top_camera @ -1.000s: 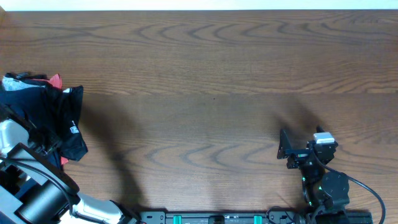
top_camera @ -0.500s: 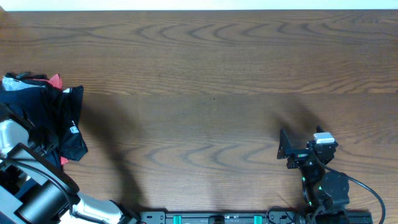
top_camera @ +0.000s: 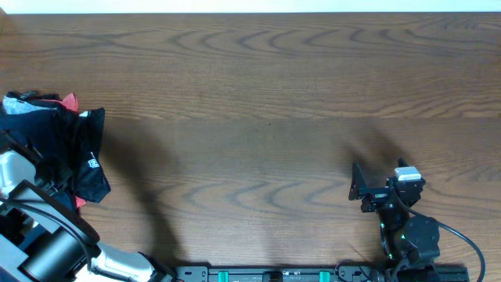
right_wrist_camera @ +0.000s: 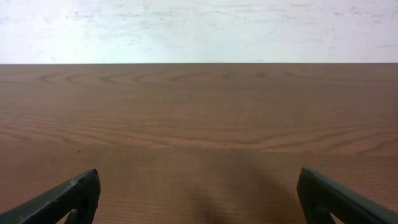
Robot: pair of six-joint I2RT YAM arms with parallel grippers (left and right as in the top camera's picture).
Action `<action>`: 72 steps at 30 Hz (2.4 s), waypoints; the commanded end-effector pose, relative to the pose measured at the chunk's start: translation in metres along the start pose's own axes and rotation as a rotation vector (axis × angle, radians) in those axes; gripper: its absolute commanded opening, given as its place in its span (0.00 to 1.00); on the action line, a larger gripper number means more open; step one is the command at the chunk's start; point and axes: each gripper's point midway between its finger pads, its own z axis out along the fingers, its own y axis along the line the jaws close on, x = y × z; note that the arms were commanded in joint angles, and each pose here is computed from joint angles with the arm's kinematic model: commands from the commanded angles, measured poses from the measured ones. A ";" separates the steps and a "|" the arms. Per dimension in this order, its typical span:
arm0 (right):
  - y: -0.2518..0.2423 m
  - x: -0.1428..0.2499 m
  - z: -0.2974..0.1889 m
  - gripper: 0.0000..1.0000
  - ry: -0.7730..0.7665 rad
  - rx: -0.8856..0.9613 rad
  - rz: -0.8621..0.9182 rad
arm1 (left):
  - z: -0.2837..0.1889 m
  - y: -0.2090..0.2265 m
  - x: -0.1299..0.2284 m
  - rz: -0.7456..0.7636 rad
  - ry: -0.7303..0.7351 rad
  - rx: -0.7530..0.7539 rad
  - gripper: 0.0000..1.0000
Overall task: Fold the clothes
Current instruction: 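Pull the navy garment out with the left gripper and lay it mid-table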
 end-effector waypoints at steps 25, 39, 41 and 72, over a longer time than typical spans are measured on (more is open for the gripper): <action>0.003 0.001 0.000 0.99 -0.001 -0.012 -0.017 | -0.202 -0.058 -0.035 -0.179 -0.565 0.275 0.06; 0.003 0.001 0.000 0.99 -0.001 -0.012 -0.017 | -0.230 -0.245 0.073 0.405 -0.467 0.543 0.06; 0.003 0.001 0.000 0.99 -0.001 -0.012 -0.017 | -0.223 -0.267 0.094 0.484 -0.426 0.559 0.06; 0.003 0.001 0.000 0.99 -0.001 -0.012 -0.017 | -0.109 -0.434 0.447 1.308 -0.069 0.720 0.06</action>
